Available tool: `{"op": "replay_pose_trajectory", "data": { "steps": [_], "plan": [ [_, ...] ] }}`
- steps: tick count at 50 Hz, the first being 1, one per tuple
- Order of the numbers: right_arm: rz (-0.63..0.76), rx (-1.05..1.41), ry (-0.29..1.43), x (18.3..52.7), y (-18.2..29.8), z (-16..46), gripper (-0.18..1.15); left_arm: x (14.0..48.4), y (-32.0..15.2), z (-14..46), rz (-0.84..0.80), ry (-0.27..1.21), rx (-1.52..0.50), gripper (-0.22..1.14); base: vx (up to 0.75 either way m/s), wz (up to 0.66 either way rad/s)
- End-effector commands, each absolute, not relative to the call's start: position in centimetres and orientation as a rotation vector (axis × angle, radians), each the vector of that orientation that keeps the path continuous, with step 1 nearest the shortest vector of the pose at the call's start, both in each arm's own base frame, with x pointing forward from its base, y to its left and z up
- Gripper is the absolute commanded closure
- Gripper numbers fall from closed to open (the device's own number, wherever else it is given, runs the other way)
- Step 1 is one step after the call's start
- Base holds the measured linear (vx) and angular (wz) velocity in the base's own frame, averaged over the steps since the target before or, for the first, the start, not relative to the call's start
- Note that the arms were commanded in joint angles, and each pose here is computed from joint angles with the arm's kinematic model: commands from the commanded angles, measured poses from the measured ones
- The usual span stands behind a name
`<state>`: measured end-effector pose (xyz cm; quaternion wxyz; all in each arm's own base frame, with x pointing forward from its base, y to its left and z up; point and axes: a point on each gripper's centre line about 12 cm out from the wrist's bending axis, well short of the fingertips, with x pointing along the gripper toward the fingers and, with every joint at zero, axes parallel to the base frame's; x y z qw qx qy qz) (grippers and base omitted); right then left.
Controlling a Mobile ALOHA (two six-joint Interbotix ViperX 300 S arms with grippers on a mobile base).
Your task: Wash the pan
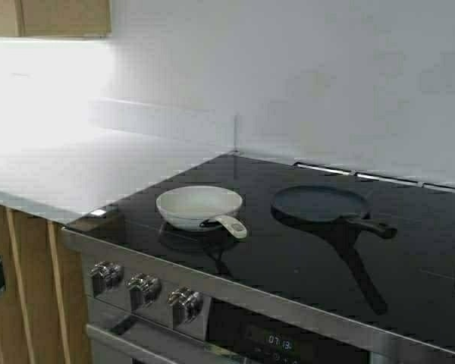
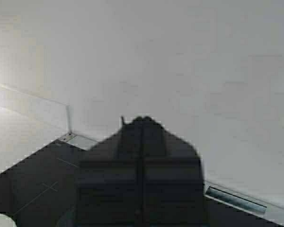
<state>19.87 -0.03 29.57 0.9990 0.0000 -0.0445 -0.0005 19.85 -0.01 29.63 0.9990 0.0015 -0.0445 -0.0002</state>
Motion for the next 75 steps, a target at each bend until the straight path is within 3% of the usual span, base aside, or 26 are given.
{"op": "replay_pose_trajectory", "data": {
  "steps": [1,4,13,16,23,51,75],
  "plan": [
    [0.010,-0.001,-0.075,20.1,0.2,29.1,0.94,20.1,0.0,28.6,-0.002,-0.009,-0.012,0.92,0.00,0.00],
    [0.010,-0.003,-0.072,20.1,0.2,28.9,0.87,20.2,-0.5,28.9,-0.024,-0.003,-0.025,0.73,0.00,0.00],
    [0.010,-0.003,-0.068,20.0,0.2,28.7,0.92,21.2,-2.0,28.4,-0.090,0.051,-0.167,0.01,0.00,0.00],
    [0.012,-0.003,-0.064,20.0,0.2,28.6,0.91,21.9,-2.6,27.5,-0.103,0.104,-0.263,-0.14,0.00,0.00],
    [0.010,-0.004,-0.058,20.0,0.2,28.4,0.91,23.7,-4.9,24.4,-0.157,0.238,-0.385,-0.08,0.00,0.00],
    [0.013,-0.004,-0.060,20.1,0.2,28.1,0.91,29.5,-14.8,10.7,-0.431,0.512,-0.696,-0.08,0.00,0.00],
    [0.011,-0.003,-0.054,20.0,0.2,27.9,0.91,33.4,-17.6,-1.8,-0.407,0.674,-0.969,-0.08,0.00,0.00]
  ]
}}
